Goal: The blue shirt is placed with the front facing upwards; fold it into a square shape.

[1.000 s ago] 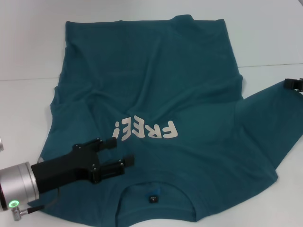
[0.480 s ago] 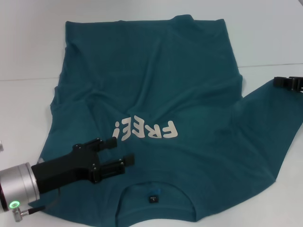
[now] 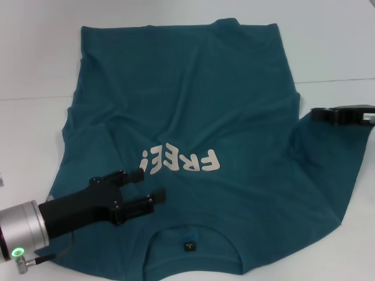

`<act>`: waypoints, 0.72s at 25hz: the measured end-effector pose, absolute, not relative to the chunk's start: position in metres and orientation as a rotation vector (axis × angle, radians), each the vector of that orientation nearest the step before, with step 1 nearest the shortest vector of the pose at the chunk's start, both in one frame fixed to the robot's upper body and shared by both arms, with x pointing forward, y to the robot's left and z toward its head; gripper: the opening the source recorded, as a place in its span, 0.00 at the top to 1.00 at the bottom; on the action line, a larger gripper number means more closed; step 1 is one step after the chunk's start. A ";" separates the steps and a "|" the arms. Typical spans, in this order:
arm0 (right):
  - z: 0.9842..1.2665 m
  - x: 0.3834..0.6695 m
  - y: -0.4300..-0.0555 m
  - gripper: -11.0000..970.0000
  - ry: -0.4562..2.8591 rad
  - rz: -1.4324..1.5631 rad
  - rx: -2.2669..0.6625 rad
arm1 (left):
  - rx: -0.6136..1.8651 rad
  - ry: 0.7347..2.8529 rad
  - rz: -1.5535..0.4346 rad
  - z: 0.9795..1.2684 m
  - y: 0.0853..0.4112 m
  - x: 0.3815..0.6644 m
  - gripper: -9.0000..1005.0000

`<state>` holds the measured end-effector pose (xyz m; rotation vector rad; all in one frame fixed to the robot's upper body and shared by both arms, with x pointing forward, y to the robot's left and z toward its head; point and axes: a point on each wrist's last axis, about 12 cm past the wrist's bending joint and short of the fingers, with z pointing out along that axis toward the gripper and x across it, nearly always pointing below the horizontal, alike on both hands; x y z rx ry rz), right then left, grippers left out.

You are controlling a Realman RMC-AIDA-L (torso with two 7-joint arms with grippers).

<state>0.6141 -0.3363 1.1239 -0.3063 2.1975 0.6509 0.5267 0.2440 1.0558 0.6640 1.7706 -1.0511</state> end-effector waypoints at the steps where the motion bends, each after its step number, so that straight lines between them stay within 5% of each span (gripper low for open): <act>1: 1.124 0.614 -0.336 0.97 2.197 0.651 -0.306 | 0.663 1.771 -1.051 1.056 0.244 0.527 0.18; 18: 1.128 0.631 -0.261 0.92 2.207 0.730 -0.584 | 0.640 1.794 -1.039 1.052 0.243 0.528 0.18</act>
